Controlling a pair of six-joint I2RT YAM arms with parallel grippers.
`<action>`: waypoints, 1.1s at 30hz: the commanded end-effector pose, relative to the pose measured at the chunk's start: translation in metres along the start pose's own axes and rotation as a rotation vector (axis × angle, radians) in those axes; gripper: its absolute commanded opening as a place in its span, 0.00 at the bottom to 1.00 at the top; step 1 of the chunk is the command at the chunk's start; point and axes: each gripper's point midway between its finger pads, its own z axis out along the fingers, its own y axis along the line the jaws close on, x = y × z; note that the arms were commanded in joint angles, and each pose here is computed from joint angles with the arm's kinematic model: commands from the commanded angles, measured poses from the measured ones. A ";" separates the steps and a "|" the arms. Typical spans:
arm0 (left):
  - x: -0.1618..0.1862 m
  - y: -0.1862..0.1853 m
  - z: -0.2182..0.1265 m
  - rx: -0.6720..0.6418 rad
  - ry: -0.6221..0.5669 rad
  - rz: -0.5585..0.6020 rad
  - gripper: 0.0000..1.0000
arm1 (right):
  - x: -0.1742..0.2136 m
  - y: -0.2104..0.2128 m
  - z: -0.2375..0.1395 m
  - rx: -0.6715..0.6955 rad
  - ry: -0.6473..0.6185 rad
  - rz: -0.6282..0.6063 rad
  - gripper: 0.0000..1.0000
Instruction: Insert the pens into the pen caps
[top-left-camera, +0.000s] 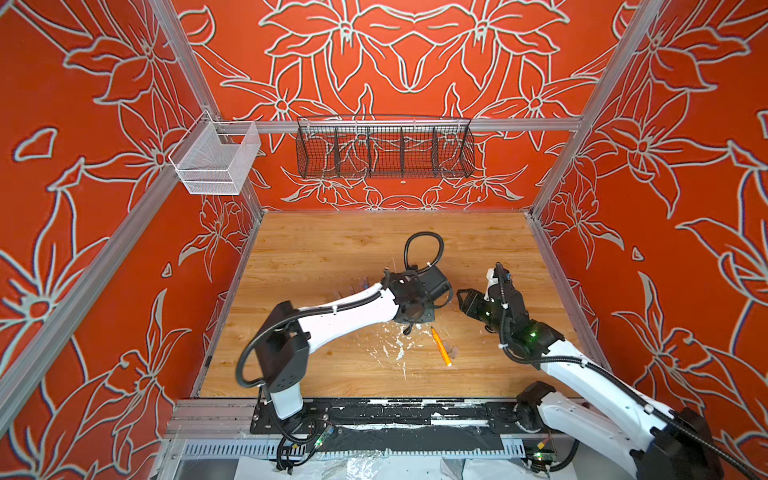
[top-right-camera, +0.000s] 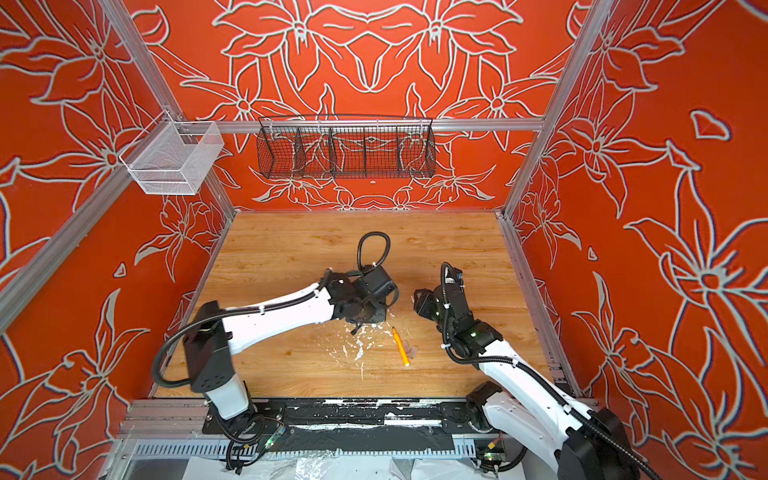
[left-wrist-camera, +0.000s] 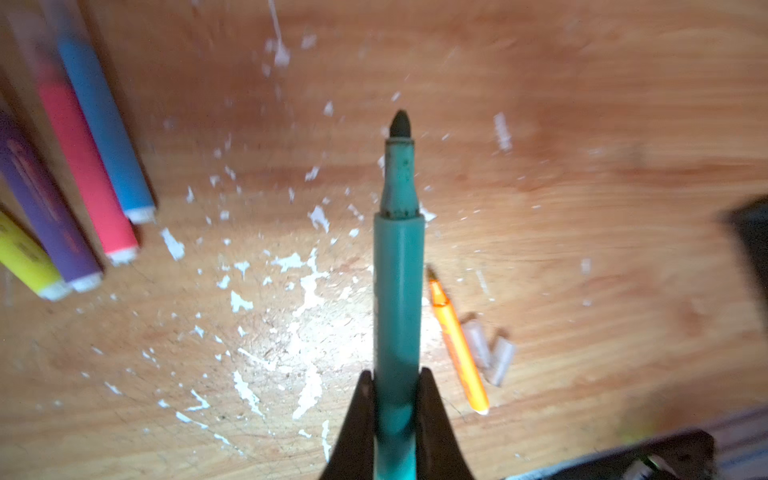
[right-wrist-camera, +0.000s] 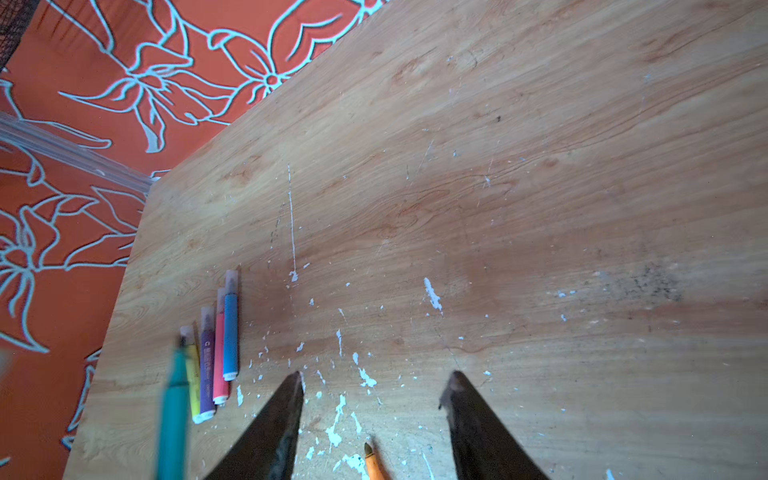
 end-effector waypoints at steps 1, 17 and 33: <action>-0.032 0.012 -0.018 -0.041 -0.205 0.191 0.00 | -0.007 0.026 -0.001 -0.120 0.000 -0.004 0.58; -0.007 -0.011 -0.014 0.275 -0.336 0.491 0.00 | 0.002 0.100 -0.024 -0.590 0.037 -0.015 0.63; 0.007 -0.028 -0.008 0.370 -0.271 0.521 0.00 | 0.009 0.116 -0.022 -0.671 0.096 -0.009 0.51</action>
